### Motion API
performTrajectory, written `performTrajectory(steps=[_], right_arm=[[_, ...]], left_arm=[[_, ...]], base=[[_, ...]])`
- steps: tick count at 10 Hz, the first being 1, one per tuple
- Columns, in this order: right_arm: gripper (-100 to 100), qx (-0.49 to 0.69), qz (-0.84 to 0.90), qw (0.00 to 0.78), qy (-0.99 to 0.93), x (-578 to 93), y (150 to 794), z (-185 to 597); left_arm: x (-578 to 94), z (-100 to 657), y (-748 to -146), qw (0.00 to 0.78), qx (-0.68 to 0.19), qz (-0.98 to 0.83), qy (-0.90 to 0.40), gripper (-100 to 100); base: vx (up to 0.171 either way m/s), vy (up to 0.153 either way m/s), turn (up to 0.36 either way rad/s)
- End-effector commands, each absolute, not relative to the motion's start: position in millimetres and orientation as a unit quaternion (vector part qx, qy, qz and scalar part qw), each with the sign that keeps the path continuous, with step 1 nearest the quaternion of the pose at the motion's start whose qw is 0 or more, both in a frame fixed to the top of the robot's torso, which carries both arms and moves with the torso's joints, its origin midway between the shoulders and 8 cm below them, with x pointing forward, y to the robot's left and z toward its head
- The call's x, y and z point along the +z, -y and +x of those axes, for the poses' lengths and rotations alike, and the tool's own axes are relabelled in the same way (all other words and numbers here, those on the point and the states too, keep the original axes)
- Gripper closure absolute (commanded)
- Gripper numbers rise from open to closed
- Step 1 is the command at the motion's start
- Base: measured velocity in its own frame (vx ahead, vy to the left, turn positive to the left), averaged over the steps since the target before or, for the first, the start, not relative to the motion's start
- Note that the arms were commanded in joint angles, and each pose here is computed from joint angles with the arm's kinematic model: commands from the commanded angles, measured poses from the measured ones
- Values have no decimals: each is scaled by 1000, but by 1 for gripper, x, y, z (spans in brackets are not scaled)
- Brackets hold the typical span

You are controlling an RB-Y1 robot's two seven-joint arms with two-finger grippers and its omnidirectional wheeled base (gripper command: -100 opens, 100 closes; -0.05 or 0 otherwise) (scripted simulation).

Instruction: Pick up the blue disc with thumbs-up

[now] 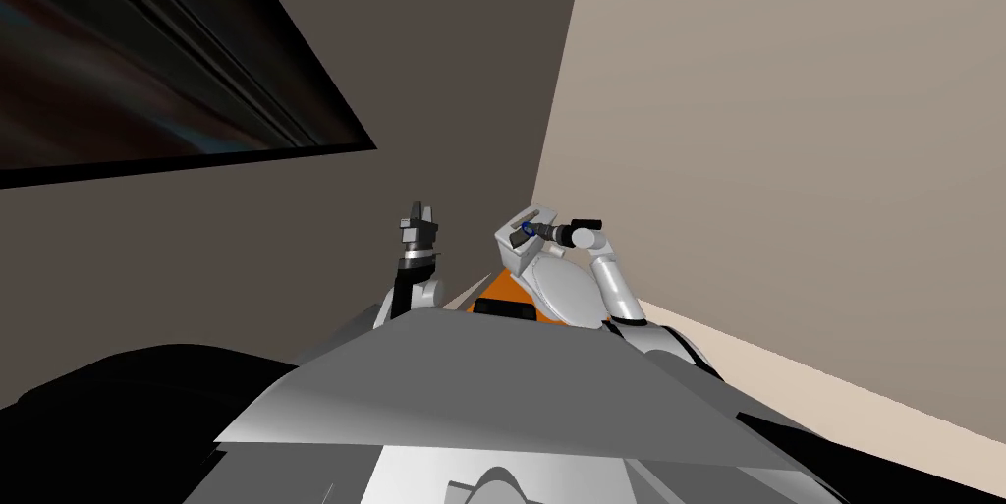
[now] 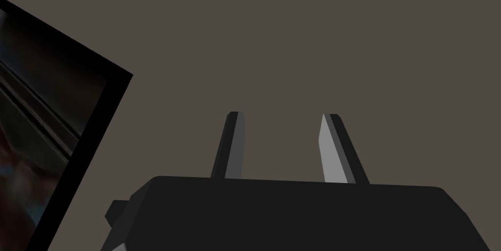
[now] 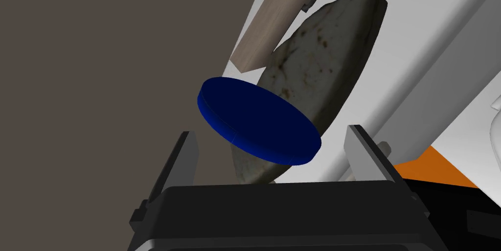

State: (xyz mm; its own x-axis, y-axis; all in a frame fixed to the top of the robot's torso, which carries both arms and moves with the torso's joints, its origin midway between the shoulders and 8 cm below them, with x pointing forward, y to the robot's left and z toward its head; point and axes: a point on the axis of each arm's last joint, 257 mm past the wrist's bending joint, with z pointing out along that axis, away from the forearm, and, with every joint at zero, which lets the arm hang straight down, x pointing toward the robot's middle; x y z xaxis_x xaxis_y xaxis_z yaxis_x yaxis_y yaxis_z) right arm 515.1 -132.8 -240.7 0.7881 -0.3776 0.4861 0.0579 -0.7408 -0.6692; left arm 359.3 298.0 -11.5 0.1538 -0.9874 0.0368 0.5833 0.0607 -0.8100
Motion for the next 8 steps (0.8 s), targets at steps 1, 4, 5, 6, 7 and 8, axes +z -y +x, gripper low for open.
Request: performTrajectory(steps=[1,4,5,6,7,8], right_arm=[[-100,-317,-878,345,-98,-246,147,518],[100,-316,-878,348,-94,-242,142,517],[100,-318,-878,346,-89,-241,141,518],[100,-319,-878,346,-88,-240,141,518],[100,-319,-878,346,-88,-240,141,518],[0,-320,-878,346,-87,-240,141,518]], left_arm=[[-12,359,-298,671,-585,-356,-284,0],[-13,360,-296,669,-587,-357,-285,0],[-13,360,-296,669,-587,-357,-285,0],[-13,360,-296,669,-587,-357,-285,0],[-13,360,-296,669,-587,-357,-285,0],[-13,360,-296,669,-587,-357,-285,0]], base=[[8,57,70],[1,6,9],[0,0,0],[0,0,0],[0,0,0],[0,0,0]])
